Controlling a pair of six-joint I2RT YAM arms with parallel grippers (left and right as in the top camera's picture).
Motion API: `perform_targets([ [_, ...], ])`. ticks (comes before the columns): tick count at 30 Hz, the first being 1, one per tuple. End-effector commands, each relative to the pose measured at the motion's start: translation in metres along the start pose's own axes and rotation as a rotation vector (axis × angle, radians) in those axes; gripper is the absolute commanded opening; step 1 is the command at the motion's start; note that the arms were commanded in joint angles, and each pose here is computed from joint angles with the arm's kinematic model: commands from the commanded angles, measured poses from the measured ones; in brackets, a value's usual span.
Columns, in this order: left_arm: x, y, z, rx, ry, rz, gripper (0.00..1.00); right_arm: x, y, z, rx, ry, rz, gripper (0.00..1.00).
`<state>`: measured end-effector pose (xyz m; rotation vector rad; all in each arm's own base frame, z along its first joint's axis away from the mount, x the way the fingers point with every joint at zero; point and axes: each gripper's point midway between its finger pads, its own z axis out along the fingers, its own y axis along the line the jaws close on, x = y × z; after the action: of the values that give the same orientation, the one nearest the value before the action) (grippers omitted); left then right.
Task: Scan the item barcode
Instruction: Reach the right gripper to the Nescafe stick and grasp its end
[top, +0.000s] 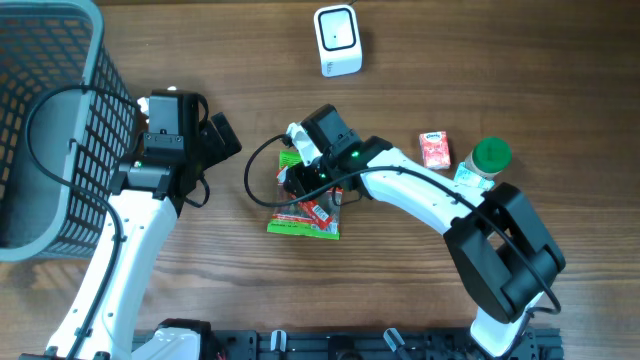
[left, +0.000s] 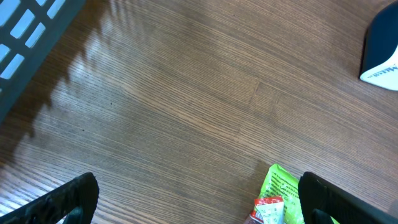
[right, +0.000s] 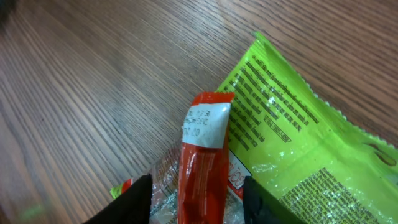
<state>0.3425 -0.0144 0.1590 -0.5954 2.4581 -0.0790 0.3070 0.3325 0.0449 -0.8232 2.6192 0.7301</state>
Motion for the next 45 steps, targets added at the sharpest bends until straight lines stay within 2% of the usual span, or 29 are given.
perform_targets([
  [1,-0.005,0.002,-0.001,-0.008,-0.013,-0.005,1.00,0.011,-0.007,0.009,0.025,0.035,0.093,0.44],
  [6,-0.005,0.002,-0.001,-0.008,-0.013,-0.005,1.00,0.018,-0.007,0.009,0.023,0.061,0.117,0.43],
  [10,-0.005,0.002,-0.001,-0.008,-0.013,-0.005,1.00,0.021,-0.008,0.009,0.029,0.075,0.166,0.36],
  [17,-0.005,0.002,-0.001,-0.008,-0.013,-0.005,1.00,0.039,-0.007,0.014,0.007,0.113,0.206,0.36],
  [18,-0.005,0.002,-0.001,-0.008,-0.013,-0.005,1.00,0.038,-0.007,0.014,0.004,0.109,0.204,0.31],
  [20,-0.005,0.002,-0.001,-0.008,-0.013,-0.005,1.00,0.036,-0.006,0.014,-0.006,0.102,0.200,0.11],
  [21,-0.005,0.002,-0.001,-0.008,-0.013,-0.005,1.00,0.034,-0.006,0.013,-0.006,0.097,0.201,0.08],
  [23,-0.005,0.002,-0.001,-0.008,-0.013,-0.005,1.00,0.024,-0.010,0.003,-0.004,0.071,0.211,0.06],
  [28,-0.005,0.002,-0.001,-0.008,-0.013,-0.005,1.00,-0.015,-0.018,-0.057,0.008,-0.078,0.167,0.04],
  [33,-0.005,0.002,-0.001,-0.008,-0.013,-0.005,1.00,-0.008,-0.039,-0.066,0.165,-0.078,0.158,0.04],
  [37,-0.005,0.002,-0.001,-0.008,-0.013,-0.005,1.00,0.004,-0.059,-0.064,0.397,-0.070,0.139,0.04],
  [42,-0.005,0.002,-0.001,-0.008,-0.013,-0.005,1.00,0.006,-0.052,-0.070,0.645,-0.135,0.084,0.04],
  [45,-0.005,0.002,-0.001,-0.008,-0.013,-0.005,1.00,0.011,-0.043,-0.069,0.791,-0.150,-0.020,0.04],
])
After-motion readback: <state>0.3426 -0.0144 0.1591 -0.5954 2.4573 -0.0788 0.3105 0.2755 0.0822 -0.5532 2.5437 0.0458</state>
